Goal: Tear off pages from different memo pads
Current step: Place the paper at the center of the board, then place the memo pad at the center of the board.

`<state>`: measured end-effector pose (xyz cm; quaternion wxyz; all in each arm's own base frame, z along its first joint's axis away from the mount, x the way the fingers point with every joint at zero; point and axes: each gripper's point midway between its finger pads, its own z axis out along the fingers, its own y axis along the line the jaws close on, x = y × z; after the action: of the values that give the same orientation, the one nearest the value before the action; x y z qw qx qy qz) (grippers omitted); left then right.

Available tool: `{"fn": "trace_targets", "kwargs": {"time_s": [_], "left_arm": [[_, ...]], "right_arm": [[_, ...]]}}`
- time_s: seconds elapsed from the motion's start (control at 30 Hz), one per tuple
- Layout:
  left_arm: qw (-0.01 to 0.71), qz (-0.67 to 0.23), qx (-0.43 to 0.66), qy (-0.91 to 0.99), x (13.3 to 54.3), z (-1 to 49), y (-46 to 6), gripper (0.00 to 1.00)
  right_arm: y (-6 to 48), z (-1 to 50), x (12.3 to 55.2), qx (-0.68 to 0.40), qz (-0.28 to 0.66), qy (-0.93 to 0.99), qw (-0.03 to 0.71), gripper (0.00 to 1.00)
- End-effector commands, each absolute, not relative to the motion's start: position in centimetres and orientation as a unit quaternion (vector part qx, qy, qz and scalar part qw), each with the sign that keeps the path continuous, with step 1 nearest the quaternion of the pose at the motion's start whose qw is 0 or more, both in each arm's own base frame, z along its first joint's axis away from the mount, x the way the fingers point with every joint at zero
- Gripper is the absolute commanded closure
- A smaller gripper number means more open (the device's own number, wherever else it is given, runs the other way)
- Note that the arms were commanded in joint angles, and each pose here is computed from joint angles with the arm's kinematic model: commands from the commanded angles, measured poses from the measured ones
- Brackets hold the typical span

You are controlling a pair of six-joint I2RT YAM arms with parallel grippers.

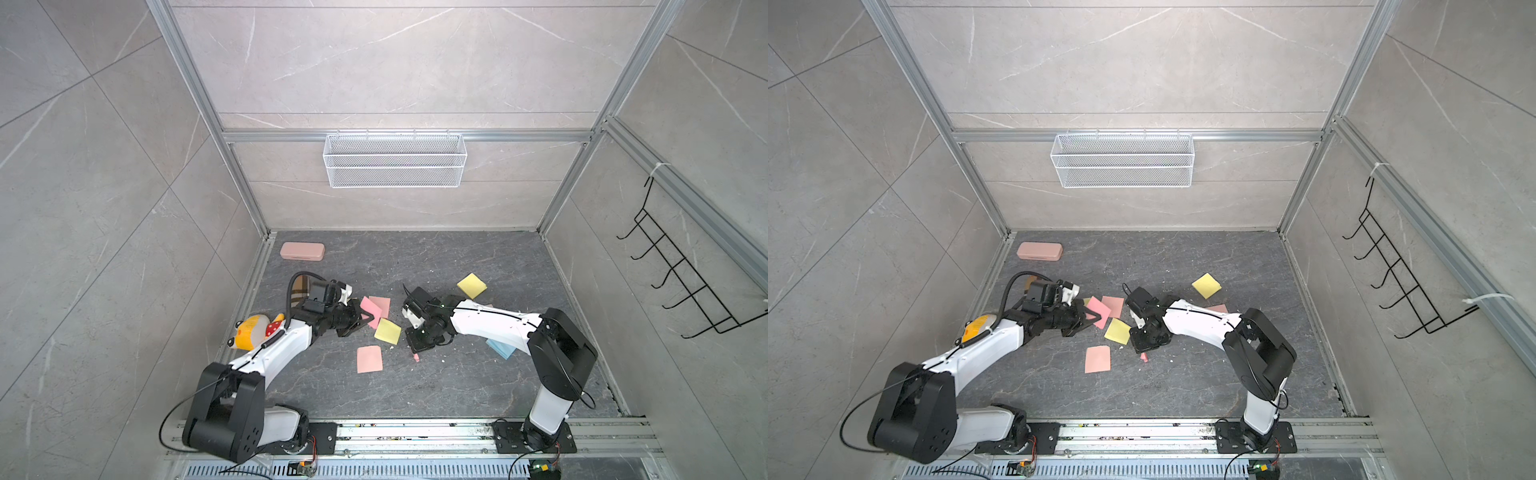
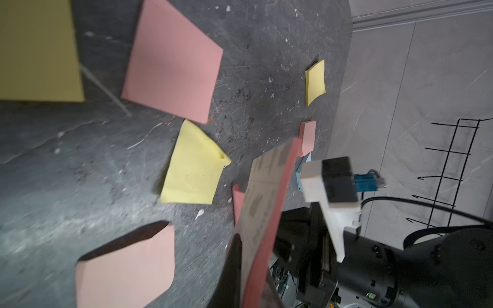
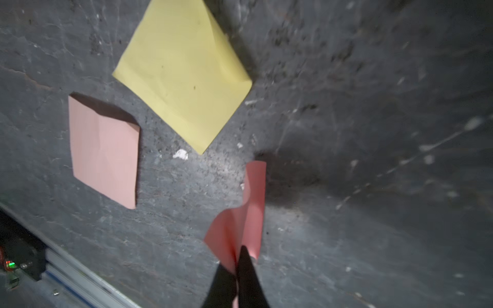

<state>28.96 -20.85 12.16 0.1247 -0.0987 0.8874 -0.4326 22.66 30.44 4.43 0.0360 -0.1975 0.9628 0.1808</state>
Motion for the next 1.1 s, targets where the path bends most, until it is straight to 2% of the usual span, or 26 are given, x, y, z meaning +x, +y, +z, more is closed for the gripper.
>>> {"fn": "trace_targets", "kwargs": {"time_s": [0.0,0.07,0.13,0.2,0.3,0.53,0.67,0.8,0.9,1.07], "left_arm": [[0.162,-0.451,-0.075,0.875,32.4,13.7,-23.4,1.0],[0.151,-0.454,-0.061,0.876,33.3,13.2,-25.3,1.0],[0.137,-0.454,-0.045,0.879,33.8,12.4,-27.5,1.0],[0.123,-0.453,-0.038,0.882,34.0,11.3,-29.2,1.0],[0.104,-0.442,-0.046,0.89,34.5,9.0,-30.8,1.0],[0.079,-0.374,-0.084,0.92,35.0,4.3,-31.4,0.98],[0.077,-0.302,-0.059,0.948,34.2,3.5,-30.9,0.69],[0.067,-0.241,-0.02,0.968,32.7,3.4,-30.1,0.5],[0.053,-0.223,-0.005,0.973,31.6,3.9,-29.5,0.35],[0.067,-0.19,0.025,0.979,30.1,7.3,-27.6,0.29]], "right_arm": [[32.3,6.2,21.4,-0.175,0.289,0.941,-0.007,0.69],[32.2,7.7,21.4,-0.169,0.326,0.93,-0.01,0.56],[31.4,9.5,21.8,-0.16,0.345,0.925,0.002,0.5],[29.7,10.9,22.8,-0.143,0.346,0.927,0.018,0.48],[25.8,11.5,24.7,-0.11,0.298,0.947,0.052,0.48],[21.0,11.9,27.5,-0.07,0.225,0.966,0.109,0.48],[16.9,11.4,29.7,-0.038,0.154,0.978,0.137,0.47],[11.4,10.3,32.3,0.028,0.078,0.983,0.162,0.41],[8.7,8.9,34.4,0.087,0.074,0.98,0.162,0.34],[4.4,6.5,37.4,0.155,0.042,0.974,0.161,0.27]]}}
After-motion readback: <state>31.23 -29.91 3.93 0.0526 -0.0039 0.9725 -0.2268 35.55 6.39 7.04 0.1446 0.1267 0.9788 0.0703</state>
